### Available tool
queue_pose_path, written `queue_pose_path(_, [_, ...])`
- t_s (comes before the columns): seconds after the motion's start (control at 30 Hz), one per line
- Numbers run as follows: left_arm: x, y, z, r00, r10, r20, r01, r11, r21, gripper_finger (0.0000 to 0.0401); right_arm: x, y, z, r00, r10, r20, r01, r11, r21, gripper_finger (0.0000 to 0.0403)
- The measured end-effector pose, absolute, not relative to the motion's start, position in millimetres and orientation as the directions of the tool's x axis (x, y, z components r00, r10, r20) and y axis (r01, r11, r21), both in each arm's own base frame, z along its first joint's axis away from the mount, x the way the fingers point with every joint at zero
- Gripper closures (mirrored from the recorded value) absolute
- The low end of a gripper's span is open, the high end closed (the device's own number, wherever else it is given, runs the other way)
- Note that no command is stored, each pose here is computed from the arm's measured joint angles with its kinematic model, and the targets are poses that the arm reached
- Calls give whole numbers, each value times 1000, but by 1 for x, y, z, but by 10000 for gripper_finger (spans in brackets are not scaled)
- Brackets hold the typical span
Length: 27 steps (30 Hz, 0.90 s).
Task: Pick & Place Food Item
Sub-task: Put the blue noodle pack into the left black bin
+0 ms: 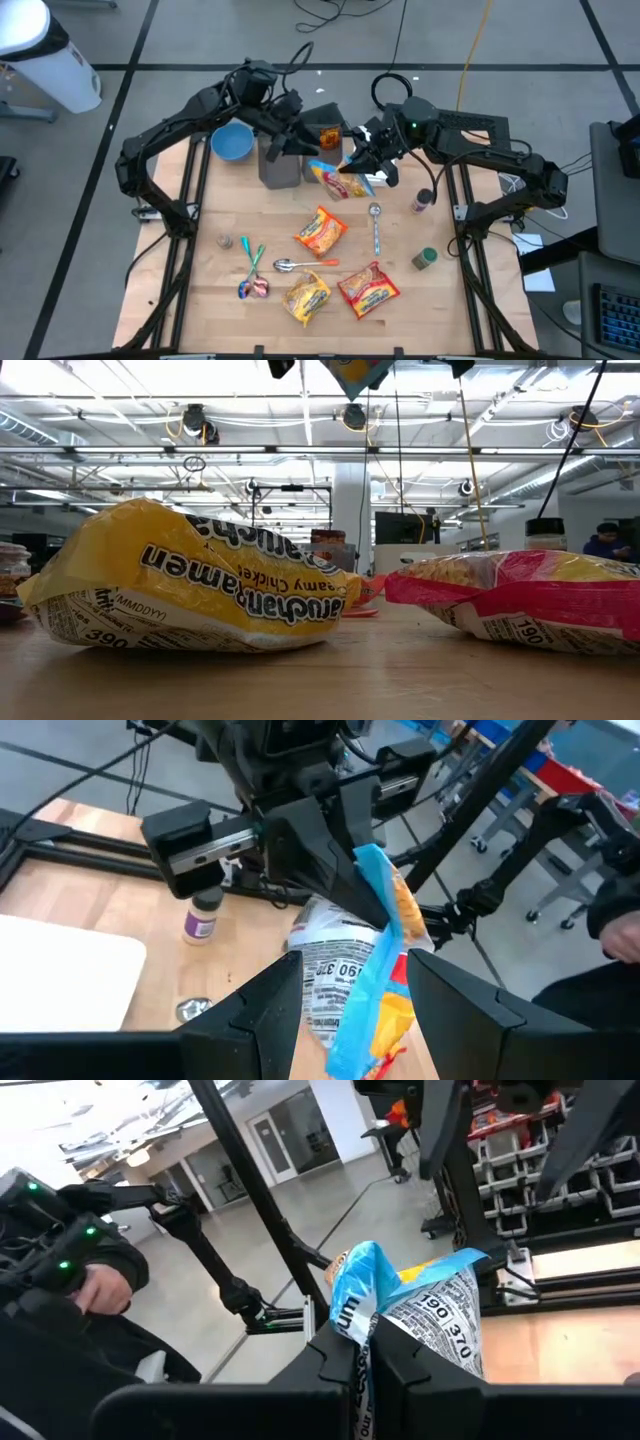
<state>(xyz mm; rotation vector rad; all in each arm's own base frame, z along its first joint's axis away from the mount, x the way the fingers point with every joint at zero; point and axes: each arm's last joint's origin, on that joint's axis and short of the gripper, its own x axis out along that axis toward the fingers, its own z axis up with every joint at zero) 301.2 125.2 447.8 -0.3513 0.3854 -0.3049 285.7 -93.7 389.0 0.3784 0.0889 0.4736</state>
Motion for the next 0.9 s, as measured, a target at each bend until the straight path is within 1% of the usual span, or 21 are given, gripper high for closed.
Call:
queue_pose_path(0.17, [302, 120, 445, 868, -361, -341, 202, 884, -423, 210, 286, -94, 390, 887, 462, 10, -429, 816, 386, 402])
queue_pose_path(0.37, [315, 106, 439, 849, -381, -366, 216, 882, -419, 210, 285, -93, 391, 874, 486, 15, -452, 799, 396, 403])
queue_pose_path(0.67, [317, 101, 436, 837, -389, -386, 209, 878, -431, 210, 286, -91, 391, 868, 496, 16, -462, 796, 391, 403])
queue_pose_path(0.9, [329, 94, 423, 799, -422, -428, 207, 862, -462, 210, 286, -90, 391, 860, 509, 19, -476, 790, 387, 403])
